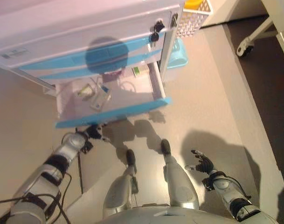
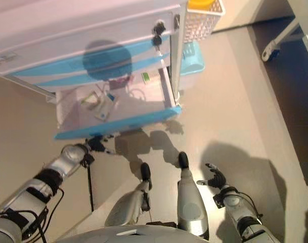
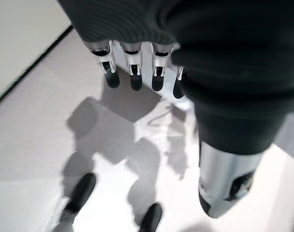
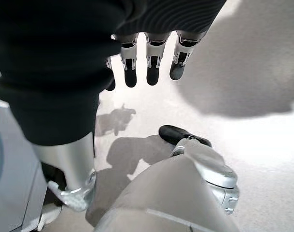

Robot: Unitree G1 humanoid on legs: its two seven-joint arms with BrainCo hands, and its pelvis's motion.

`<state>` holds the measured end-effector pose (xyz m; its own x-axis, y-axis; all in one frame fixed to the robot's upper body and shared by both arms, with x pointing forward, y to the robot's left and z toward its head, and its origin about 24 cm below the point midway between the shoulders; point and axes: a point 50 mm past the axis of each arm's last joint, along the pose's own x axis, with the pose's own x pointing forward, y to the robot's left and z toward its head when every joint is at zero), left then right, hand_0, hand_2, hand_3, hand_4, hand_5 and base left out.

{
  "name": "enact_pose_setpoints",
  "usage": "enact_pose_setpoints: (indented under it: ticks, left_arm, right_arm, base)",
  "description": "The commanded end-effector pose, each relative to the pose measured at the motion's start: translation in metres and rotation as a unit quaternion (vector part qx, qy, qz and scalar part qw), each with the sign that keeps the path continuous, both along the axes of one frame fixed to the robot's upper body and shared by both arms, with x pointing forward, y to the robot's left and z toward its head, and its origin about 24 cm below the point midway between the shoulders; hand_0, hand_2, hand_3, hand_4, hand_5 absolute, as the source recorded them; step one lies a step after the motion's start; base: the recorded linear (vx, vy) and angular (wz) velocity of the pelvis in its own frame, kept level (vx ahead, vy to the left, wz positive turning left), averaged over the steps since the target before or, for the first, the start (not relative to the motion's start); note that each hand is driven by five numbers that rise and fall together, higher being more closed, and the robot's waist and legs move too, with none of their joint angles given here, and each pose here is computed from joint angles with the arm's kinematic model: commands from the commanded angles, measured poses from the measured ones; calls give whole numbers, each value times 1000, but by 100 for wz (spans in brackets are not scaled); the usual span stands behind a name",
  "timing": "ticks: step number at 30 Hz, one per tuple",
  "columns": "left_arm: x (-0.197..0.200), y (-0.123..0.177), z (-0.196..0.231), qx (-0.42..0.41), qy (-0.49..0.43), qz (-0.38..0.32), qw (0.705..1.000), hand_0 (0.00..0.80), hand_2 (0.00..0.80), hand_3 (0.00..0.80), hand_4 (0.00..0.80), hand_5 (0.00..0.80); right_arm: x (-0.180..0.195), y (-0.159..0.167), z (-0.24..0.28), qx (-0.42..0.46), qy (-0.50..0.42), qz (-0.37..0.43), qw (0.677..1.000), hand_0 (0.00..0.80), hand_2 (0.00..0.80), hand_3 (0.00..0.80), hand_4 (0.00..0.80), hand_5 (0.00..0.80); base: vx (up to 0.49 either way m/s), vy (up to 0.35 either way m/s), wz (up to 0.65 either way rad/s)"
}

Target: Open the drawer and pick up the medicine

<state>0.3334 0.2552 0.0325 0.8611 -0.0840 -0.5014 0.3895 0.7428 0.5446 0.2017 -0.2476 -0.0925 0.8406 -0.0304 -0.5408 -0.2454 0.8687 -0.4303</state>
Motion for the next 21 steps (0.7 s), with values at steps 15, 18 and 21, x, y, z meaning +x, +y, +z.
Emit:
enact_pose_setpoints:
  ticks: [15,18,21]
  left_arm:
    - [39,95,219,-54,-362,268,891,0,0,0,0,0]
    - [36,98,223,-64,-382,276,880,0,0,0,0,0]
    - [39,92,208,-80,-358,260,893,0,0,0,0,0]
  right_arm:
    - [9,-8,24,-13,-90,-22,996,0,0,0,0,0]
    - [2,-8,20,-10,-84,-25,996,0,0,0,0,0]
    - [1,-5,18,-6,-81,-25,996,0,0,0,0,0]
  base:
    - [-24,15,-4]
    - [-10,-29,-1]
    - [-11,-37,1]
